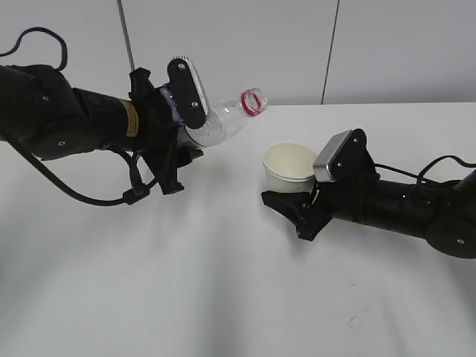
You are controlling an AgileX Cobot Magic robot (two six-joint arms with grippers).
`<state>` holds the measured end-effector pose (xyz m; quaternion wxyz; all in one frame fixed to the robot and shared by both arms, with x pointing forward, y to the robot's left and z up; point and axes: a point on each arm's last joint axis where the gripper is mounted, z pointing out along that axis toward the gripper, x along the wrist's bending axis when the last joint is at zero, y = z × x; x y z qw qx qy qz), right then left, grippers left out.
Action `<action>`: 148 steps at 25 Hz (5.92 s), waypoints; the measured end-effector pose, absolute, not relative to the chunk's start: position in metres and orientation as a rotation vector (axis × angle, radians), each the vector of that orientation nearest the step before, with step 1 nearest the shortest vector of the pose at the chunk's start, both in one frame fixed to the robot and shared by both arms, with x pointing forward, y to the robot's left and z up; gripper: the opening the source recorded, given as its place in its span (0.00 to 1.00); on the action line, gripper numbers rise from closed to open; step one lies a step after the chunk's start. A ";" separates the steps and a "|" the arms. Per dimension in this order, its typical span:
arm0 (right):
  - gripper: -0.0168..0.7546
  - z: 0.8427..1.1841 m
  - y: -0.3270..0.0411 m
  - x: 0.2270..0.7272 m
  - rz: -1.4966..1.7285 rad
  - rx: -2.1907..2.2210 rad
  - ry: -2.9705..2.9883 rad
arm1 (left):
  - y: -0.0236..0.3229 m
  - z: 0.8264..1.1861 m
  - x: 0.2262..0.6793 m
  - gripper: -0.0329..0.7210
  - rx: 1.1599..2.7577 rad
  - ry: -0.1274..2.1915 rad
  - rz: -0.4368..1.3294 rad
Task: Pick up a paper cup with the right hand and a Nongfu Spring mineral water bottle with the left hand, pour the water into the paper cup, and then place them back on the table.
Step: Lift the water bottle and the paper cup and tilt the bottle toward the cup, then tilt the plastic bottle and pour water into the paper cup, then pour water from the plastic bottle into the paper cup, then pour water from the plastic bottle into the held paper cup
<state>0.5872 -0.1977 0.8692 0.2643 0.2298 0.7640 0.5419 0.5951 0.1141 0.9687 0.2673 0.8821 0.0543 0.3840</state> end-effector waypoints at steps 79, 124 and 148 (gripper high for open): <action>0.70 0.868 -0.177 0.582 1.501 0.456 2.287 | 0.106 0.990 0.604 0.59 2.633 -0.555 1.396; 0.70 0.868 -0.177 0.582 1.498 0.452 2.292 | 0.105 0.991 0.604 0.59 2.624 -0.706 1.449; 0.70 0.867 -0.177 0.582 1.494 0.457 2.294 | 0.104 0.991 0.604 0.59 2.616 -0.715 1.447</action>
